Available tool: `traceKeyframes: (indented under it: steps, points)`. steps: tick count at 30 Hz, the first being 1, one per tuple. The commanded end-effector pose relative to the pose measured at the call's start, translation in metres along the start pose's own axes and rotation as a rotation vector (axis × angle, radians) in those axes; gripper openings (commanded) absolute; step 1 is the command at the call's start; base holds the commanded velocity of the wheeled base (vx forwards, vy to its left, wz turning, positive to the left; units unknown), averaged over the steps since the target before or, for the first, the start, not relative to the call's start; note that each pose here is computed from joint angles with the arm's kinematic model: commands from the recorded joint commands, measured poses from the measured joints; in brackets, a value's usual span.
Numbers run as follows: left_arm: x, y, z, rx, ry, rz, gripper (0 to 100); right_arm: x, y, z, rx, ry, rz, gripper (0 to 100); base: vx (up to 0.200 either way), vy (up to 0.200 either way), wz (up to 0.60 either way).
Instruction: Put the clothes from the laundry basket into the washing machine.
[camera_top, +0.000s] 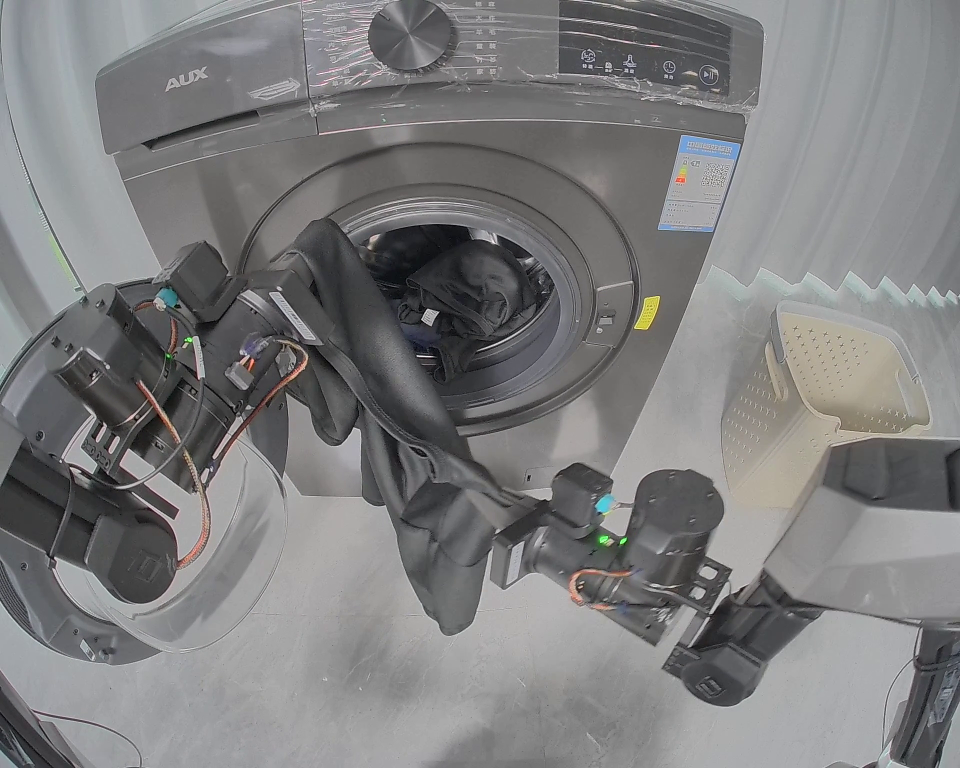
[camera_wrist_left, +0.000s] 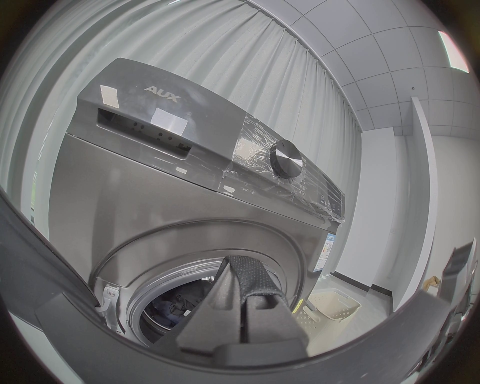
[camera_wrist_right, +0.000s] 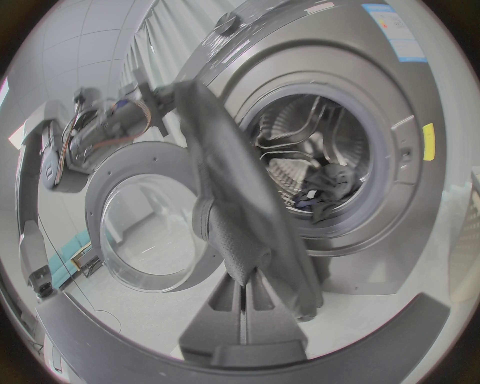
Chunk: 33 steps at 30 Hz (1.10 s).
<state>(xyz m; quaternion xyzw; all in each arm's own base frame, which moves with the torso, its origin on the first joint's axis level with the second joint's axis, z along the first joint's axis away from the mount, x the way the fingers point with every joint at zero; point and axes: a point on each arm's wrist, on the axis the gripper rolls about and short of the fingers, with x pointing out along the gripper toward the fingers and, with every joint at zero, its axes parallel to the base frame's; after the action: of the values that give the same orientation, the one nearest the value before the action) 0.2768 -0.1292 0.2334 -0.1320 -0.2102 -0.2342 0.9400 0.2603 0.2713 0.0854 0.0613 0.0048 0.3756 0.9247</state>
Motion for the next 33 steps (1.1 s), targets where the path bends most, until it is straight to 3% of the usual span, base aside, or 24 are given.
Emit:
traceKeyframes:
  steps: [1, 4, 10, 12, 17, 18, 26, 32, 33]
  points:
    - [-0.002, 0.004, 0.001, 0.005, 0.005, 0.012, 0, -0.035, -0.027, 0.047, -0.002, -0.08, -0.082, 0, 0.0, 0.0, 0.0]
    - [-0.007, 0.004, -0.002, 0.006, 0.025, 0.014, 0, -0.053, -0.049, 0.07, -0.003, -0.134, -0.151, 0, 0.0, 0.0, 0.0]
    - [-0.023, 0.003, -0.009, 0.018, 0.083, 0.004, 0, -0.067, -0.073, 0.097, -0.006, -0.227, -0.233, 0, 0.0, 0.0, 0.0]
    - [-0.031, 0.003, -0.01, 0.036, 0.103, -0.006, 0, -0.068, -0.077, 0.103, -0.009, -0.255, -0.244, 0, 0.0, 0.0, 0.0]
    - [-0.049, 0.001, -0.016, 0.056, 0.171, -0.063, 0, -0.068, -0.077, 0.118, -0.016, -0.315, -0.242, 0, 0.0, 0.0, 0.0]
    - [-0.053, 0.001, -0.018, 0.06, 0.185, -0.075, 0, -0.069, -0.076, 0.129, -0.021, -0.357, -0.235, 0, 0.0, 0.0, 0.0]
    - [-0.058, 0.003, -0.022, 0.061, 0.211, -0.086, 0, -0.072, -0.073, 0.15, -0.026, -0.435, -0.226, 0, 0.0, 0.0, 0.0]
    - [-0.073, 0.003, -0.049, 0.044, 0.341, -0.103, 0, -0.072, -0.07, 0.152, -0.026, -0.445, -0.215, 0, 0.0, 0.0, 0.0]
    - [-0.077, 0.002, -0.061, 0.036, 0.394, -0.107, 0, -0.073, -0.068, 0.153, -0.026, -0.445, -0.209, 0, 0.0, 0.0, 0.0]
